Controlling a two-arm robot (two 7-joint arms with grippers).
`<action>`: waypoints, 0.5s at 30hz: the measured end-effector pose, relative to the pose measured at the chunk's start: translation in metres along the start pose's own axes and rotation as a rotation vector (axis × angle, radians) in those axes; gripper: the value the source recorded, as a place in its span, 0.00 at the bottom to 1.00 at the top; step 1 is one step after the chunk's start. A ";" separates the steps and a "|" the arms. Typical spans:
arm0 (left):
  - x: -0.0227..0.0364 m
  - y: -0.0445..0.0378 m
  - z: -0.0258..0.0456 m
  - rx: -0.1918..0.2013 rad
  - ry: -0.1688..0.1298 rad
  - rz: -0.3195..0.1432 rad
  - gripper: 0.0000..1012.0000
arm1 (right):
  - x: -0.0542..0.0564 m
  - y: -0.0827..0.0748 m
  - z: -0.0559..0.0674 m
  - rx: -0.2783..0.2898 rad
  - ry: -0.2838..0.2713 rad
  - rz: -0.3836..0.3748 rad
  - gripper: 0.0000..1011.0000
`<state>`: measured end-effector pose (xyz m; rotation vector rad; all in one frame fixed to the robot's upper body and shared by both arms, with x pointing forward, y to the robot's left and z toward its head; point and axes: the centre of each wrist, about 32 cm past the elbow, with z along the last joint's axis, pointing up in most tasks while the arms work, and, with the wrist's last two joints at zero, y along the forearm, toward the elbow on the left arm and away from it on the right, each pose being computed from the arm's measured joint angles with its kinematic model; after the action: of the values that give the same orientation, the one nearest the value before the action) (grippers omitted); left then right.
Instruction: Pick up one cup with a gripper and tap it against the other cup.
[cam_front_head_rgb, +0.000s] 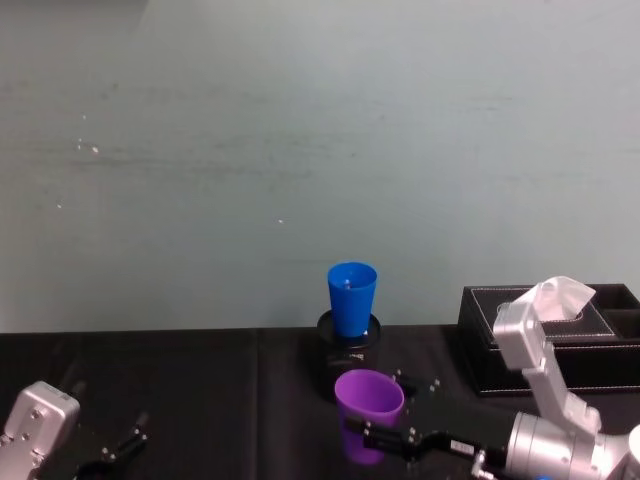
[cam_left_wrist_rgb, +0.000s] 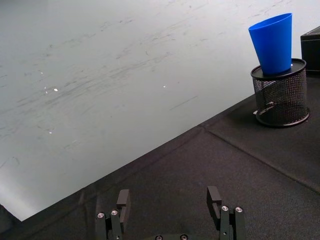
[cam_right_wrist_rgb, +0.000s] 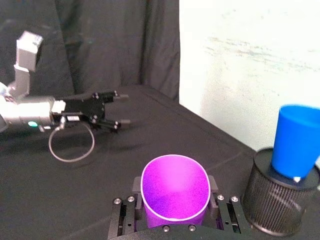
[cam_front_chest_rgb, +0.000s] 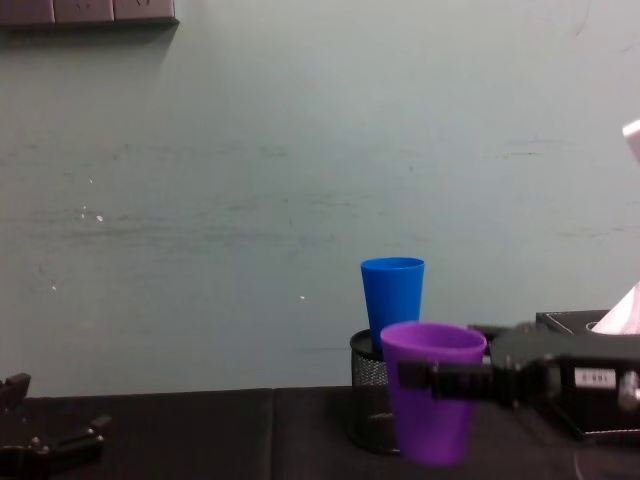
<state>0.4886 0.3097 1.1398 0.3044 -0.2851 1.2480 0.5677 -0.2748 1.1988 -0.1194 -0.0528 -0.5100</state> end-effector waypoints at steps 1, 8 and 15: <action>0.0000 0.0000 0.0000 0.000 0.000 0.000 0.99 | 0.001 0.000 0.003 0.001 0.000 0.002 0.72; 0.0000 0.0000 0.0000 0.000 0.000 0.000 0.99 | 0.006 0.000 0.023 0.005 -0.015 0.017 0.72; 0.0000 0.0000 0.0000 0.000 0.000 0.000 0.99 | 0.013 0.002 0.037 0.009 -0.039 0.020 0.72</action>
<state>0.4886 0.3097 1.1398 0.3044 -0.2851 1.2479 0.5797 -0.2745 1.2361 -0.1206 -0.0924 -0.4877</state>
